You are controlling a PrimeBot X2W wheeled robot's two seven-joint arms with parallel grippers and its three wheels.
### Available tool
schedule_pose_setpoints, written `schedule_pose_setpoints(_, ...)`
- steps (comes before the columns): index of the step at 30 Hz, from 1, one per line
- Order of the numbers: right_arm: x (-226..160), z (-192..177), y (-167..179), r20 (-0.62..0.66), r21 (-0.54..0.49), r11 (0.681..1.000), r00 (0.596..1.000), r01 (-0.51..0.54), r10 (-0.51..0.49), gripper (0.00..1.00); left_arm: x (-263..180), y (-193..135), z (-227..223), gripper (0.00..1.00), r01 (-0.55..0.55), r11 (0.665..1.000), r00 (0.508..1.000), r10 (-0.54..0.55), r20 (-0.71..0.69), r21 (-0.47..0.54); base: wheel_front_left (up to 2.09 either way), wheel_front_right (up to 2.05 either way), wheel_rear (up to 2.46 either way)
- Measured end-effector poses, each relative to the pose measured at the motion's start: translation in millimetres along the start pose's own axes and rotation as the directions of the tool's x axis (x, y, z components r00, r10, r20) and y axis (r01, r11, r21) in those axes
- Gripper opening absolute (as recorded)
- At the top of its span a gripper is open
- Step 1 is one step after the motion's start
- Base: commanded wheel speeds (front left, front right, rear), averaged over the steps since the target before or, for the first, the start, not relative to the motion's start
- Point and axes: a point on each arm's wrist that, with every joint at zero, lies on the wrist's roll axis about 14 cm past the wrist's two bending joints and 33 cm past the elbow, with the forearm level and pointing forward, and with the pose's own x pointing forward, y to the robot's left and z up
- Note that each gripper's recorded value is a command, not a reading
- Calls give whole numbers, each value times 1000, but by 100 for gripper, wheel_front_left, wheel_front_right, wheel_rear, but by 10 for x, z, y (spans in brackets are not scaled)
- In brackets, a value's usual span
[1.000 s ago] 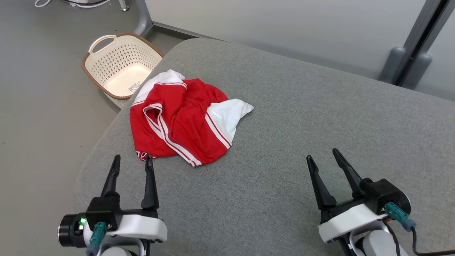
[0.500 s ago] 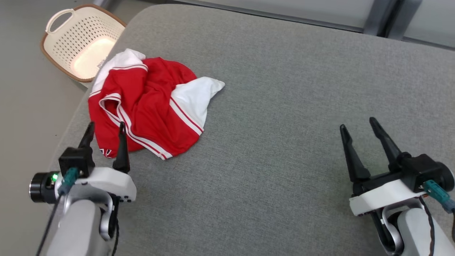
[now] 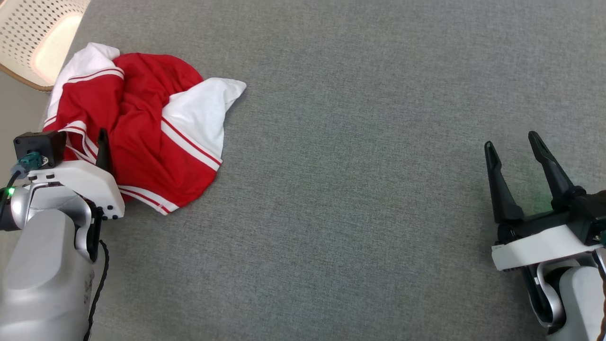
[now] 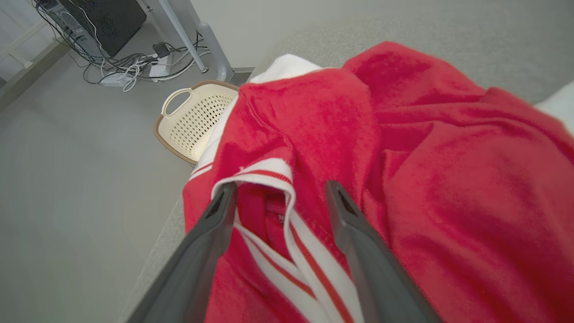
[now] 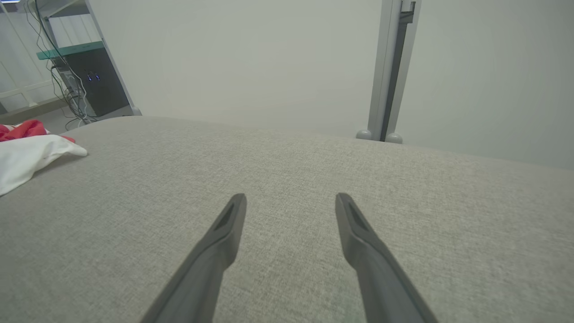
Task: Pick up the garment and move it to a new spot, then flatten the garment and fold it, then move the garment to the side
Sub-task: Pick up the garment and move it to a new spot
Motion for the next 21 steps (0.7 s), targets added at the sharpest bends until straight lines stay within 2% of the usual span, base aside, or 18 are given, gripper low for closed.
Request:
schedule_pose_setpoints(3, -35, -58, -80, -13, 0, 1000, 1000, 22, -22, 100, 69, -42, -122, 100, 3, 1000, 999, -3, -47, 7, 0, 0, 0)
schedule_pose_setpoints(4, -44, -71, -100, -17, 0, 1000, 999, 28, -28, 100, 83, -44, -150, 56, 2, 1000, 998, -2, -59, 3, 0, 0, 0)
schedule_pose_setpoints(5, -52, -76, -115, -18, 0, 999, 999, 32, -32, 100, 96, -46, -159, 7, 0, 1000, 998, -1, -63, -2, 0, 0, 0)
schedule_pose_setpoints(6, -52, -76, -115, -18, 0, 999, 999, 32, -32, 100, 96, -46, -159, 0, 0, 1000, 998, -1, -63, -2, 0, 0, 0)
schedule_pose_setpoints(11, -79, -18, -137, -7, -2, 999, 999, 46, -46, 100, 121, -62, 63, 0, 6, 1000, 999, -6, 39, -11, 0, 0, 0)
schedule_pose_setpoints(14, -100, 50, -80, 12, 6, 999, 999, 45, -45, 100, 91, -126, 340, 0, 34, 999, 988, -30, 152, -21, 0, 0, 0)
schedule_pose_setpoints(17, -137, 115, -33, 31, 15, 999, 998, 50, -50, 100, 6, -97, 915, 0, 19, 999, 942, -5, 336, -38, 0, 0, 0)
schedule_pose_setpoints(21, -199, 236, 52, 62, 28, 998, 997, 52, -54, 100, -297, -91, 1597, 0, 31, 999, 841, -6, 541, -37, 0, 0, 0)
